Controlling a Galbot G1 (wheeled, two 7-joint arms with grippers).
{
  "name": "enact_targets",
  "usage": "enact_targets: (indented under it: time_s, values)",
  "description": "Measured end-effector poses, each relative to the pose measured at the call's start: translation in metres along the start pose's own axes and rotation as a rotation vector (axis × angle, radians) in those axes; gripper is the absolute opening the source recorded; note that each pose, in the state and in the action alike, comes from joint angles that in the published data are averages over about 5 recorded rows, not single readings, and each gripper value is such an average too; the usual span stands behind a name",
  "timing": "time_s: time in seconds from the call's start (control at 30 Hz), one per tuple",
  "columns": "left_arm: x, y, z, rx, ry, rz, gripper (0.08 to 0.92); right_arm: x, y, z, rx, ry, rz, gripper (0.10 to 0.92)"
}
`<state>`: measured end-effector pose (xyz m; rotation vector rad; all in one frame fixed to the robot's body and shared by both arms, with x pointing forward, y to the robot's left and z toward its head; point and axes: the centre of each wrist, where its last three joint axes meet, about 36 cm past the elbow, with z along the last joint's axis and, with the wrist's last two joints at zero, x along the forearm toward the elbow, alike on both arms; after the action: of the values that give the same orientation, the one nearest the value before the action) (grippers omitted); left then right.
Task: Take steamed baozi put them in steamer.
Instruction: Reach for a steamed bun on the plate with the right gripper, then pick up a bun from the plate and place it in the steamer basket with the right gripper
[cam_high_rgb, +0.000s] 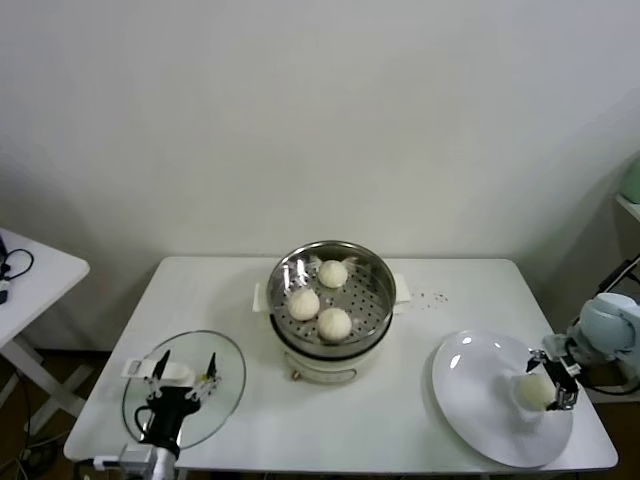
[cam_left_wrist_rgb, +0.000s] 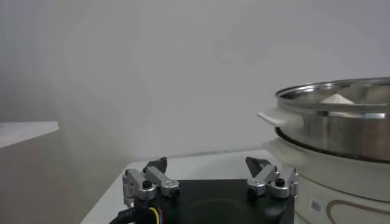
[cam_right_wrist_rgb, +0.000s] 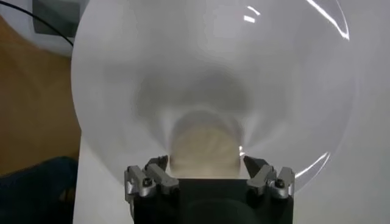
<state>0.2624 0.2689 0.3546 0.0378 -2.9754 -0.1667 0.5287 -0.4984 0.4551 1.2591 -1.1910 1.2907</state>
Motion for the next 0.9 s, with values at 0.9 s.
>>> enact_targets:
  time_s: [0.9]
  values:
    - [-0.003, 0.0, 0.002, 0.012, 0.002, 0.004, 0.823, 0.02, -0.016, -0.01, -0.061, -0.052, 0.017, 0.656]
